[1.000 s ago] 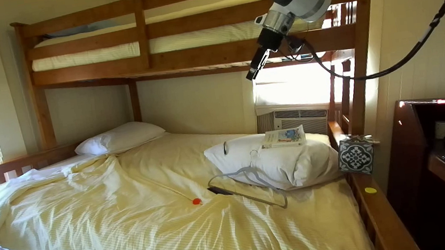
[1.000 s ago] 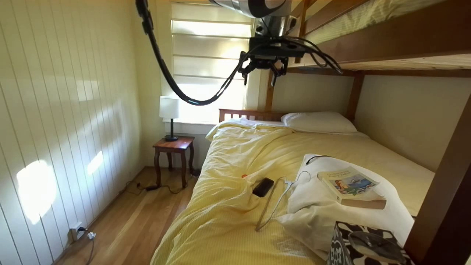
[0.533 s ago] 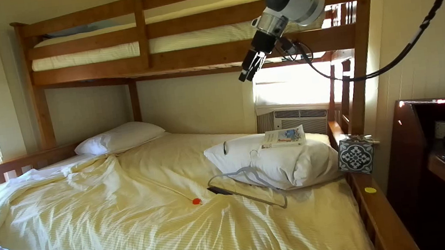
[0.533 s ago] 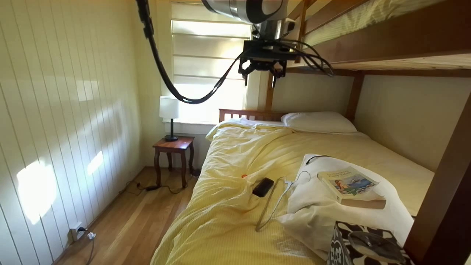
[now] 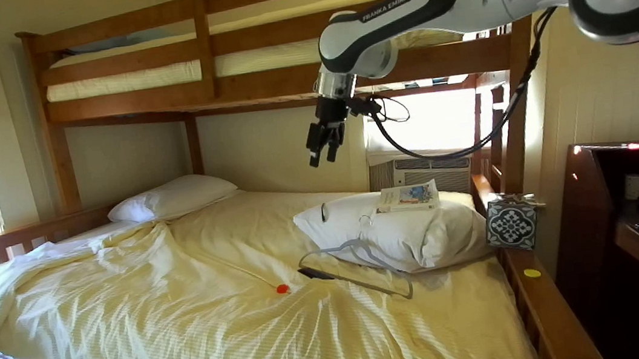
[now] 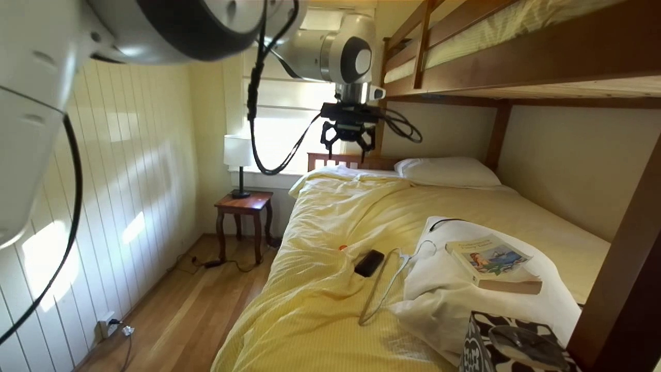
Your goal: Pick up the red token and place it on the bed frame next to the yellow token
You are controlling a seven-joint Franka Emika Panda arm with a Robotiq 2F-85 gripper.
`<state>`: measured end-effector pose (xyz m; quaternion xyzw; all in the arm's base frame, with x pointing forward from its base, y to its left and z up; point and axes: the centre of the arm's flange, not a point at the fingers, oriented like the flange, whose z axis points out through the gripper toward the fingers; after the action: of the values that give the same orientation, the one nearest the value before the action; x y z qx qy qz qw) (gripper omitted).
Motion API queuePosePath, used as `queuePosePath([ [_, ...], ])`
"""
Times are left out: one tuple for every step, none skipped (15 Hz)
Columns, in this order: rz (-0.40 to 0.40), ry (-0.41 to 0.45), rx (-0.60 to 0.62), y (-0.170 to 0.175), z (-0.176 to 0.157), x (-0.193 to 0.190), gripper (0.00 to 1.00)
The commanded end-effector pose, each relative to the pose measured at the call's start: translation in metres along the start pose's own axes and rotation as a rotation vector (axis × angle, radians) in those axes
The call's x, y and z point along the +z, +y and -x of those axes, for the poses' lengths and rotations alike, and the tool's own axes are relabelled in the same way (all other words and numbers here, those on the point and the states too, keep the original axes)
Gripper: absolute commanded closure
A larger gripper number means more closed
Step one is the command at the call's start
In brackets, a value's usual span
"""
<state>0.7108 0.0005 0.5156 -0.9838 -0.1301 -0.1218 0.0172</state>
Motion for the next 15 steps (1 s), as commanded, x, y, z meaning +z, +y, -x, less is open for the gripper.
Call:
queuePosePath([
  [-0.081,-0.187,-0.036,0.024,-0.068,0.04,0.0],
  [-0.097,-0.237,-0.028,0.028,-0.068,0.054,0.0],
  [-0.098,-0.28,-0.016,0.031,-0.068,0.069,0.0],
  [-0.074,-0.316,0.008,0.036,-0.067,0.08,0.0],
  [-0.054,-0.341,0.03,0.041,-0.067,0.091,0.0],
  [-0.033,-0.368,0.05,0.046,-0.068,0.1,0.0],
  [-0.007,-0.382,0.068,0.052,-0.069,0.104,0.0],
  [-0.05,-0.343,0.039,0.029,0.0,0.105,0.0],
  [-0.036,-0.356,0.05,0.032,-0.002,0.11,0.0],
  [-0.029,-0.359,0.056,0.035,-0.003,0.114,0.0],
  [-0.027,-0.359,0.06,0.035,-0.005,0.115,0.0],
  [-0.025,-0.358,0.062,0.036,-0.006,0.114,0.0],
  [-0.024,-0.357,0.064,0.035,-0.006,0.113,0.0],
  [-0.008,-0.257,0.055,0.033,-0.006,0.112,0.0],
  [0.014,-0.18,0.061,0.029,-0.016,0.121,0.0],
])
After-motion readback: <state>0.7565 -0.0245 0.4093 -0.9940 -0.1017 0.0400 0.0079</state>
